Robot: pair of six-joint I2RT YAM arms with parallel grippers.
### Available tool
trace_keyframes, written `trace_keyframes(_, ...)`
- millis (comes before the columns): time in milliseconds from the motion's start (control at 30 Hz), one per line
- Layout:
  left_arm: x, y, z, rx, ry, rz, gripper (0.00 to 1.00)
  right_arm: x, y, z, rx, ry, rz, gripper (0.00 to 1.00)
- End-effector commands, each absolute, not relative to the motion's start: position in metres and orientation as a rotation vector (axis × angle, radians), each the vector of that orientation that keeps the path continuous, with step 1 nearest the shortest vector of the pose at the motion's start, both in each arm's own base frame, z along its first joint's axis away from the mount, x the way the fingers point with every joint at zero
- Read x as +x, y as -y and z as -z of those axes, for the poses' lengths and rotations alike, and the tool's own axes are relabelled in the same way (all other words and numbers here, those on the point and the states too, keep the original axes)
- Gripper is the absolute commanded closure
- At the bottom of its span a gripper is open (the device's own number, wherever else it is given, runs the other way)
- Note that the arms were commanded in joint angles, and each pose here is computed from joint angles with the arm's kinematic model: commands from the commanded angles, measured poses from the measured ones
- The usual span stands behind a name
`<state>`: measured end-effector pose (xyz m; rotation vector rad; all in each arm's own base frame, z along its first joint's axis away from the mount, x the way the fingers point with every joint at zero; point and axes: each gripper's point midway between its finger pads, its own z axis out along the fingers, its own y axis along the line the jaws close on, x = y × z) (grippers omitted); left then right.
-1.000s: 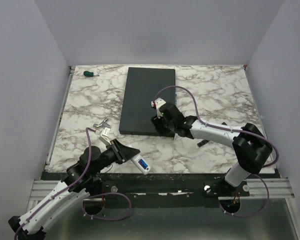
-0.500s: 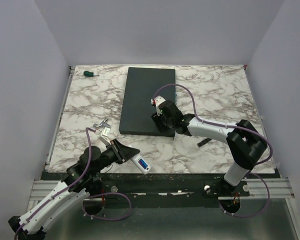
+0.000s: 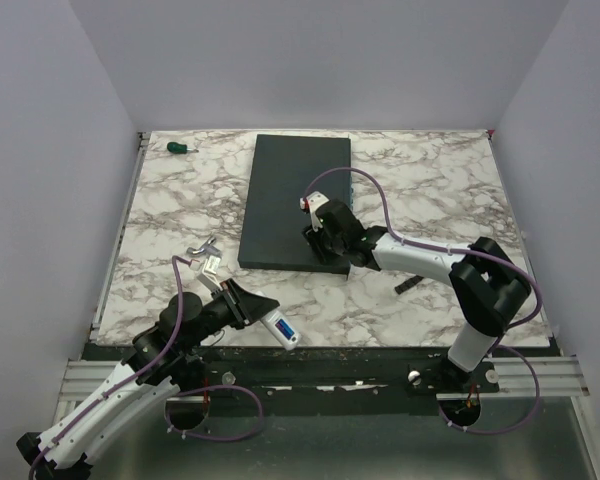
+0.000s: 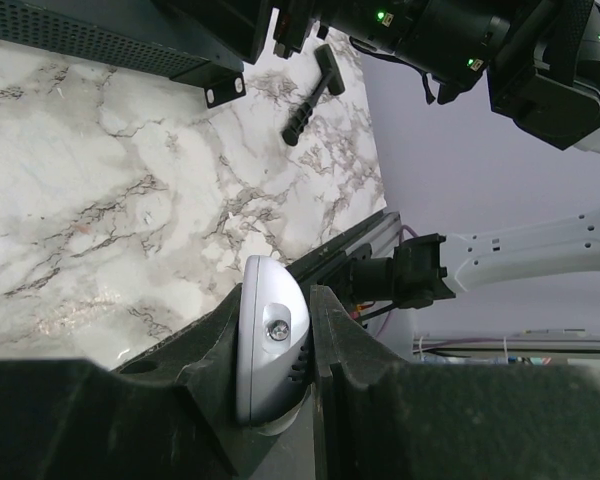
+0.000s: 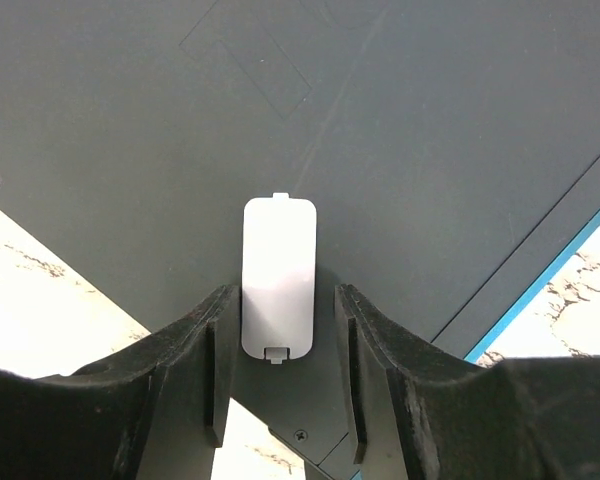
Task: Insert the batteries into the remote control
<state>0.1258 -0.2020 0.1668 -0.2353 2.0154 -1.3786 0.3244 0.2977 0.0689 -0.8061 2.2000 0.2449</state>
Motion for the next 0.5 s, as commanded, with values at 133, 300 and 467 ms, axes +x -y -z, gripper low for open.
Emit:
trace_keyframes(133,0.129,0.2,-0.188,-0.225,-1.945,1.392,1.0,0.318,-0.295,-0.05,-0.867,-2.276,-0.234,0.52)
trace_keyframes(300,0.129,0.201,-0.19,-0.216,-1.946,1.39,1.0,0.311,-0.289,-0.043,-0.863,-2.327,-0.216,0.52)
trace_keyframes(467,0.13,0.202,-0.192,-0.21,-1.942,1.392,1.0,0.306,-0.28,-0.039,-0.843,-2.358,-0.191,0.51)
